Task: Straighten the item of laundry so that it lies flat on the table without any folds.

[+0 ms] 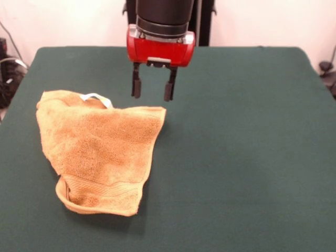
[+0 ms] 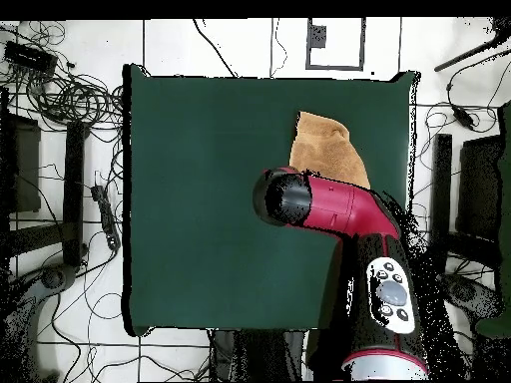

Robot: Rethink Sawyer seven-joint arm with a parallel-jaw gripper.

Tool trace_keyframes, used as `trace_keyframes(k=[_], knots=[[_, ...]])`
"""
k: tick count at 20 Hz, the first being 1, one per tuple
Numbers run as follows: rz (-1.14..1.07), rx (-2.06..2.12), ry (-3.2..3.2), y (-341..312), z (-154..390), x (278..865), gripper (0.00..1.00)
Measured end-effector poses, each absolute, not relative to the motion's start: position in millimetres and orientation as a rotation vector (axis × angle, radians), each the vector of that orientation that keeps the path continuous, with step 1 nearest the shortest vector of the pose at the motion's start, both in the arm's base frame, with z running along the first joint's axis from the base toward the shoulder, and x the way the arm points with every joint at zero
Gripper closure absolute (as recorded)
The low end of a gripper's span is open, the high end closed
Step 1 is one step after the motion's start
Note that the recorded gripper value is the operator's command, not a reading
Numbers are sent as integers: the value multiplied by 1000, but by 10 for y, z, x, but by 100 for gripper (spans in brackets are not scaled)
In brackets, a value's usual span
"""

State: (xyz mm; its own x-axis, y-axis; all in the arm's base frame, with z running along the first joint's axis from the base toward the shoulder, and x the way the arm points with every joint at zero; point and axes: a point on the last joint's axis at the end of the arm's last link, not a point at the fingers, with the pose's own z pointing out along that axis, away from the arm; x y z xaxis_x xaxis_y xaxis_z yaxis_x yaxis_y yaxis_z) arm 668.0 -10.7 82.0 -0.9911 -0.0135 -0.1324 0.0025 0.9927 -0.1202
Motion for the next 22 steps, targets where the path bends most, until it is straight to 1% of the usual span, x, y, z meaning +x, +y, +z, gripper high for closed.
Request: trace_keyframes(k=[11,22], knots=[[-167,-19,3059,-82,398,6596,0],[-155,-27,3097,-44,152,6503,0]])
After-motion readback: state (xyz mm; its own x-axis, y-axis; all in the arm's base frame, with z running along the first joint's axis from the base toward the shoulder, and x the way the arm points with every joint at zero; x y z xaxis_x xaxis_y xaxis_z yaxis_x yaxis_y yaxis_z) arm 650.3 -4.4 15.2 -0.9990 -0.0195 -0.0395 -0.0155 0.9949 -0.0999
